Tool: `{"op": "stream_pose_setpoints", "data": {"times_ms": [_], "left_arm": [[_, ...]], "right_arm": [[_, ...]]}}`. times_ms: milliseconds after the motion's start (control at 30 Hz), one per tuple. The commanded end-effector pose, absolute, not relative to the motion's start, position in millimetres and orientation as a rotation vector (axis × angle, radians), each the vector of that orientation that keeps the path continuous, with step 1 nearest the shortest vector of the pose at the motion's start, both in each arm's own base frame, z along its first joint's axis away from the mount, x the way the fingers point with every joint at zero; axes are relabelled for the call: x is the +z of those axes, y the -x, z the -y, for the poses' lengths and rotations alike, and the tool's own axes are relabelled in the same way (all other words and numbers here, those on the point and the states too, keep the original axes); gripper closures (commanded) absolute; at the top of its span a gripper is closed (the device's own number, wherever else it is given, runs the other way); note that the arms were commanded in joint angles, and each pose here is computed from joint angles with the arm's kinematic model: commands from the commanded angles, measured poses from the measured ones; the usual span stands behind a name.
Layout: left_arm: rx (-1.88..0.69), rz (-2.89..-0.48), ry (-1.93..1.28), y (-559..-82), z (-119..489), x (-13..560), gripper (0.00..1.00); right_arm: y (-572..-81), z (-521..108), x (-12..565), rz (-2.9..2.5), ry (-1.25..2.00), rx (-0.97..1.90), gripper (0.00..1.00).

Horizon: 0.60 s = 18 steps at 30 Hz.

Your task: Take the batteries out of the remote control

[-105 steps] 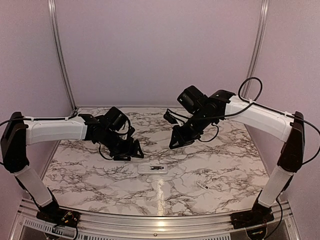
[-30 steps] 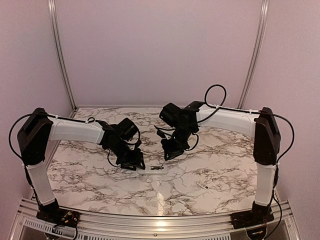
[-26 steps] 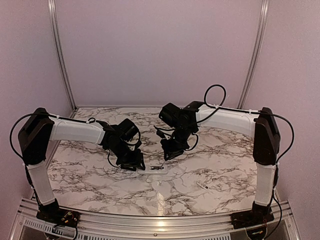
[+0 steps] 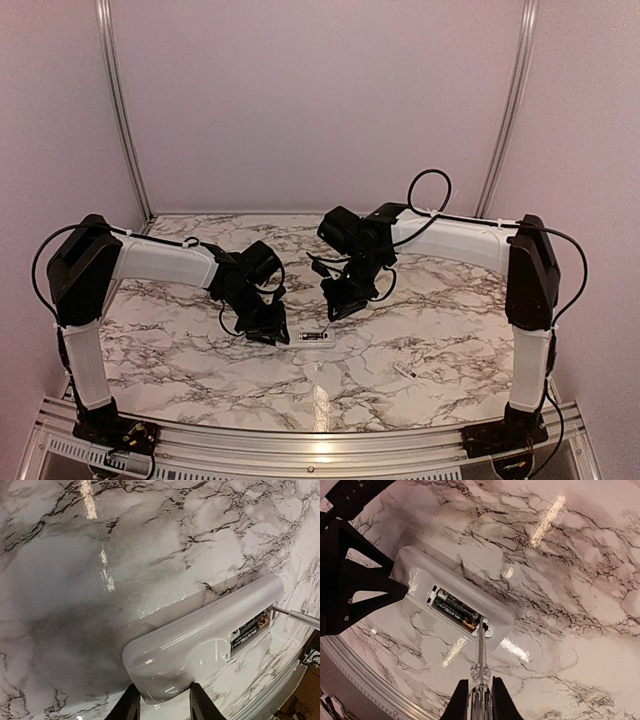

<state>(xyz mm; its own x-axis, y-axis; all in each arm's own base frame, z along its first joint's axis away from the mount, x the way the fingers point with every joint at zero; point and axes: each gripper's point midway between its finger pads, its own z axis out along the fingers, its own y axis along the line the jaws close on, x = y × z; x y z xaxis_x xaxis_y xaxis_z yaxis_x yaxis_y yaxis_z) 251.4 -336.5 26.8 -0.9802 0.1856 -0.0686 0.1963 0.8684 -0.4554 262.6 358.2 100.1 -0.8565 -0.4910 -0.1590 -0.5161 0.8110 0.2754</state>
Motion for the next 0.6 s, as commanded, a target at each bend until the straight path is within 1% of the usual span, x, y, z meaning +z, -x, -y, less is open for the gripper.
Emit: {"op": "stream_pose_setpoints", "data": {"times_ms": [0, 267, 567], "left_arm": [[-0.740, -3.026, -0.329, -251.5, 341.8, 18.5, 0.67], [-0.714, -3.043, -0.324, -251.1, 339.2, 11.1, 0.70], [-0.703, -3.048, -0.332, -250.6, 338.5, 7.8, 0.71]], "right_arm": [[-255.7, -362.4, 89.4, -2.910, 0.864, 0.485, 1.00], [-253.9, -363.4, 92.5, -2.877, 0.891, 0.515, 1.00], [-260.3, -360.6, 97.4, -2.847, 0.871, 0.627, 1.00]]}}
